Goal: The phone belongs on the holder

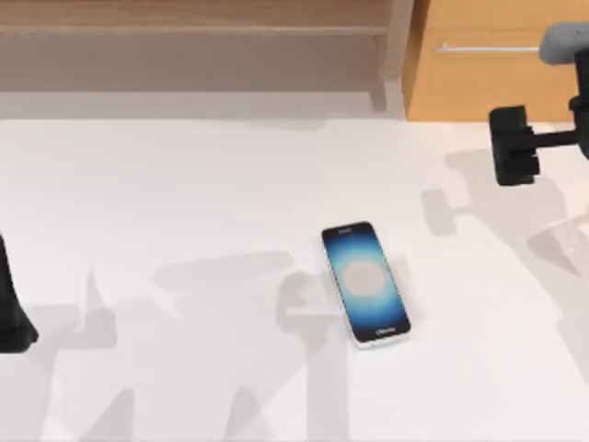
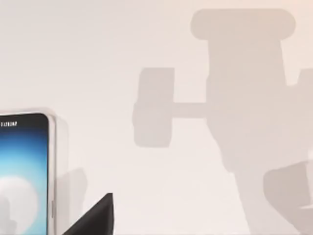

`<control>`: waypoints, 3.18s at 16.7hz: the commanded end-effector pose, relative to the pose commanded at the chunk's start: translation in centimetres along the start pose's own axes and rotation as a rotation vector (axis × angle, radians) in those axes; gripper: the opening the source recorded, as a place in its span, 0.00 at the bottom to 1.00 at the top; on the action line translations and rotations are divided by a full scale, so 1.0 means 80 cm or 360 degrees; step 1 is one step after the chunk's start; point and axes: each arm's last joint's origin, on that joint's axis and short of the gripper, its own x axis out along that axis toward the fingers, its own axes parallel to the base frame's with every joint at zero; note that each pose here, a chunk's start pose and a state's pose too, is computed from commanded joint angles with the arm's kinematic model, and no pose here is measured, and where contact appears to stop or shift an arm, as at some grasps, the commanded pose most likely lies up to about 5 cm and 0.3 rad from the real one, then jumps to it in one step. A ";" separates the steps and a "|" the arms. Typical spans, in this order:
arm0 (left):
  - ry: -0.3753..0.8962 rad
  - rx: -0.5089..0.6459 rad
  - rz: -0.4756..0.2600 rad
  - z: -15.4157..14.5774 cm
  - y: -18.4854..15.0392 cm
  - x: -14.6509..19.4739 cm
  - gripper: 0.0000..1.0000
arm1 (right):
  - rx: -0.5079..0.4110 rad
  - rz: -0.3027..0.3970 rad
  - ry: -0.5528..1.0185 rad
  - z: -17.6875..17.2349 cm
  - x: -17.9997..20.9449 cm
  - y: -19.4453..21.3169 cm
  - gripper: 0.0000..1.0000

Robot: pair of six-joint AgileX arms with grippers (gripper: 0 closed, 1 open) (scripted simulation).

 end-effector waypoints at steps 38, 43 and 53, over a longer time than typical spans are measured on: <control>0.0000 0.0000 0.0000 0.000 0.000 0.000 1.00 | -0.0110 -0.0056 0.0976 -0.039 0.239 0.186 0.77; 0.0000 0.0000 0.0000 0.000 0.000 0.000 1.00 | -0.0110 -0.0056 0.0976 -0.039 0.239 0.186 0.40; 0.0000 0.0000 0.0000 0.000 0.000 0.000 1.00 | -0.0110 -0.0056 0.0976 -0.039 0.239 0.186 0.00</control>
